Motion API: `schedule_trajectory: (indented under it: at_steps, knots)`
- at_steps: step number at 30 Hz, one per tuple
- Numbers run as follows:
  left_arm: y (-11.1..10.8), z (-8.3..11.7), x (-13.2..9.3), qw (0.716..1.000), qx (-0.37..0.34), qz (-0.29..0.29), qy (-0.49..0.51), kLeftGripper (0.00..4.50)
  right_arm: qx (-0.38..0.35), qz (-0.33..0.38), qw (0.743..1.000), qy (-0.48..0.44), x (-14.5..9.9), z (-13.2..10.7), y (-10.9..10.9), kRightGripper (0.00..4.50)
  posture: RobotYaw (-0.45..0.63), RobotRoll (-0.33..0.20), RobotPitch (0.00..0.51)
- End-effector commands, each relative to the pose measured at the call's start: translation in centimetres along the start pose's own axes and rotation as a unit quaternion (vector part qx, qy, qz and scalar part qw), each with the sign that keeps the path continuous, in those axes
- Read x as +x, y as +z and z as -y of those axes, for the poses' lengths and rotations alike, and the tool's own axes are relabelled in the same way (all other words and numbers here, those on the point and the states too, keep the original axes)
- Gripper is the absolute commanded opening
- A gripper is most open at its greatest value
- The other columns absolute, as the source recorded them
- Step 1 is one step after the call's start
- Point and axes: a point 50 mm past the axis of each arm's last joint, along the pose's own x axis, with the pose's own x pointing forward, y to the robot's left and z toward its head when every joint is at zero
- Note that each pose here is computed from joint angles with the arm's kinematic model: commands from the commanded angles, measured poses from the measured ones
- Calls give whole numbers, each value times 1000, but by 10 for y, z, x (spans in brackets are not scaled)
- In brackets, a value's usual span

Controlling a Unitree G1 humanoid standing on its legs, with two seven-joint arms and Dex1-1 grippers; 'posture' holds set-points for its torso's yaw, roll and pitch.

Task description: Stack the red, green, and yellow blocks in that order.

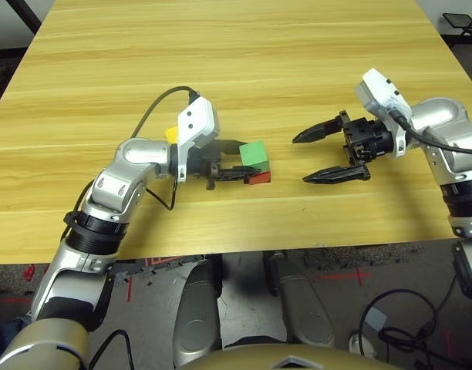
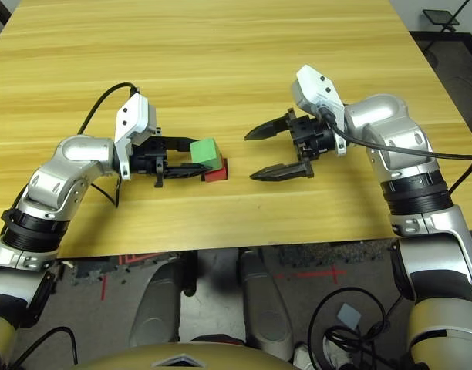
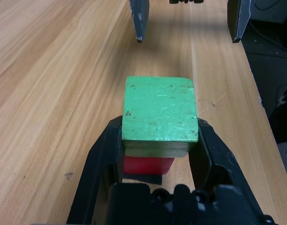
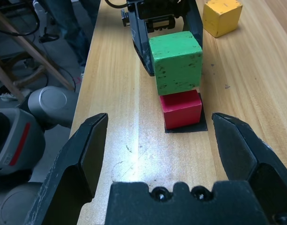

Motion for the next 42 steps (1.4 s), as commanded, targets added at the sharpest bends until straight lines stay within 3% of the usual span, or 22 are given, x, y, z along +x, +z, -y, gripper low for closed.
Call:
schedule_trajectory:
  at_steps: [1,14,41,42]
  knots:
    - [3,4,5,1000,11,-10,-14,2049,-7,6,1000,4,2,-3,3,4500,-3,-108,288]
    - [10,3,12,999,21,-6,-27,2049,-3,11,1000,-2,3,-6,2,4500,-22,-101,294]
    - [0,3,12,999,10,-32,-27,2049,0,20,1000,-12,2,-6,0,4500,-22,-94,305]
    - [0,3,12,999,8,-34,-26,2399,-1,21,1000,-12,2,-6,0,4500,-22,-94,305]
